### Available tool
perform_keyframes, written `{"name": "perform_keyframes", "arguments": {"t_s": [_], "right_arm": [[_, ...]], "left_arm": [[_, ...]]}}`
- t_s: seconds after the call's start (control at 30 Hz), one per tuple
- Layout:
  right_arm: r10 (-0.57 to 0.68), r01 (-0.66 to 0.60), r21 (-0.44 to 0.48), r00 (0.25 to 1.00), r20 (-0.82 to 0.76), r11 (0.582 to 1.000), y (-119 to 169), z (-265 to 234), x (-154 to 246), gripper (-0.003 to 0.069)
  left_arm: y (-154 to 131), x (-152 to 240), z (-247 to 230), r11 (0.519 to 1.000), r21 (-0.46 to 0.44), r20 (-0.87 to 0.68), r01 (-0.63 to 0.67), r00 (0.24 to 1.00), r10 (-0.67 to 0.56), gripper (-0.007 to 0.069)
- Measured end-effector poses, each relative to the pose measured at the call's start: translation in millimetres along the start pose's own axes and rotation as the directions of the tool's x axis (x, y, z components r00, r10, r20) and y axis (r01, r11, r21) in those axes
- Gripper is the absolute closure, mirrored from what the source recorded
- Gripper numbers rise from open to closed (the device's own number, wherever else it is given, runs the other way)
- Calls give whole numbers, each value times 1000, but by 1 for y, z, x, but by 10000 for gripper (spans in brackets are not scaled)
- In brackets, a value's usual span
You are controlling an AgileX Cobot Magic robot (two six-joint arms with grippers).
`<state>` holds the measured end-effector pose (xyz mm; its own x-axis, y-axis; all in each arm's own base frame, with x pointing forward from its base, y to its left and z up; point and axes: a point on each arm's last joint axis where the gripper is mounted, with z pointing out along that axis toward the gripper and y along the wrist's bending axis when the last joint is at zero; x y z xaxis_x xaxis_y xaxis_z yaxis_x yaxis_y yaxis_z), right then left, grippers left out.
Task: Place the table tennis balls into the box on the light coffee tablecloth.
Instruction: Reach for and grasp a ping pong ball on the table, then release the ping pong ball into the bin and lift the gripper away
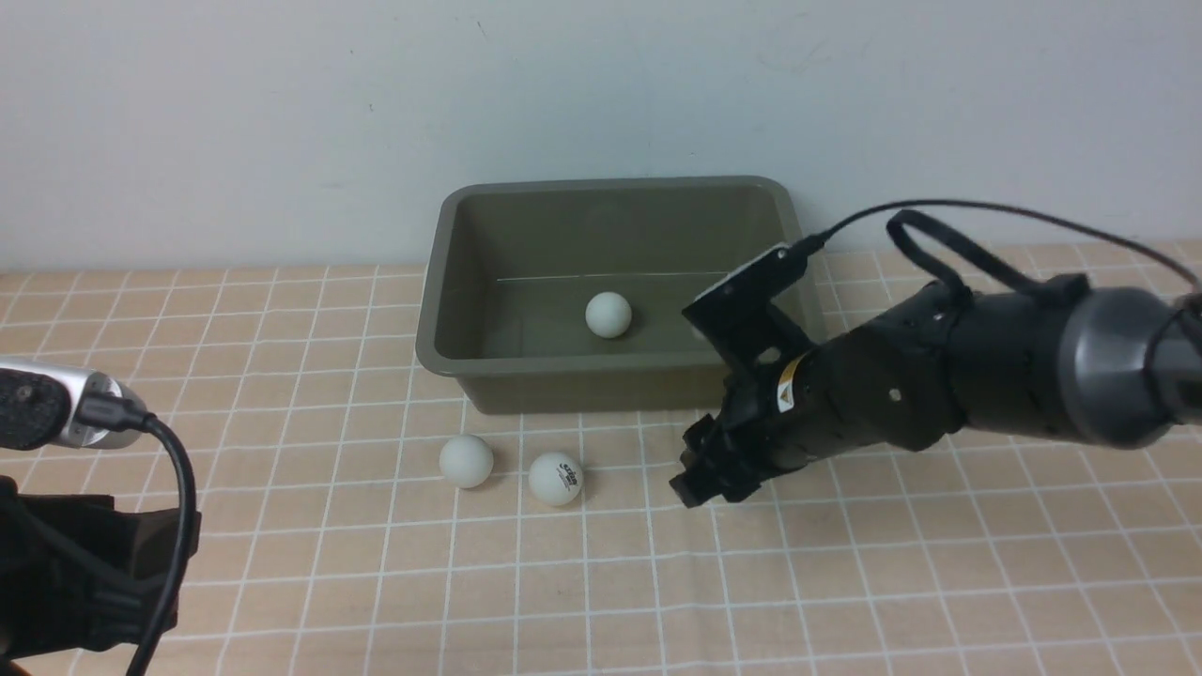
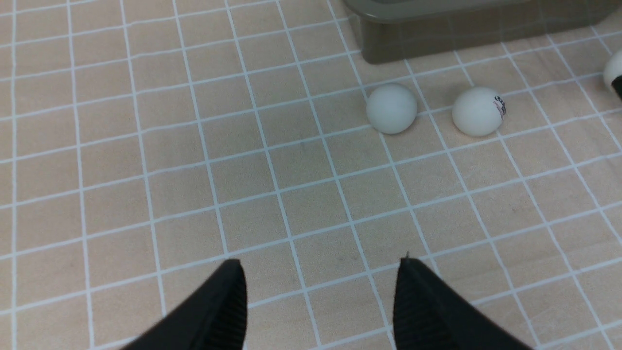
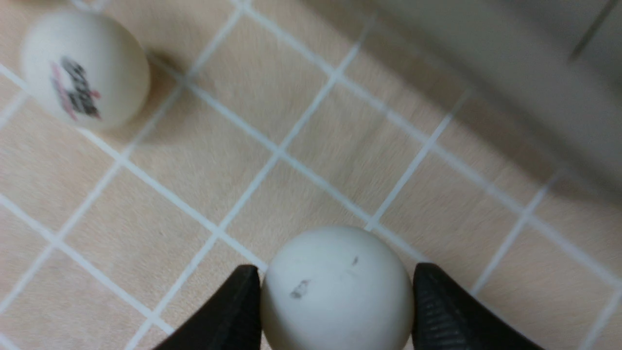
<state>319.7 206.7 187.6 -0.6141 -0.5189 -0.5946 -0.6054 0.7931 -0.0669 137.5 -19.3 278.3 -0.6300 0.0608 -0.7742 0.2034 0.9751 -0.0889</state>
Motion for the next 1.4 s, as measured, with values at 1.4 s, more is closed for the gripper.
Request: {"name": "perform_keyframes", "arguments": {"t_s": [1.4], "right_arm": [[14,-27,183,997,73,983,-91,-87,-113,194]], "left_arm": [[-1,-1,0,1000,14,6,6,1000,-6,284]]}}
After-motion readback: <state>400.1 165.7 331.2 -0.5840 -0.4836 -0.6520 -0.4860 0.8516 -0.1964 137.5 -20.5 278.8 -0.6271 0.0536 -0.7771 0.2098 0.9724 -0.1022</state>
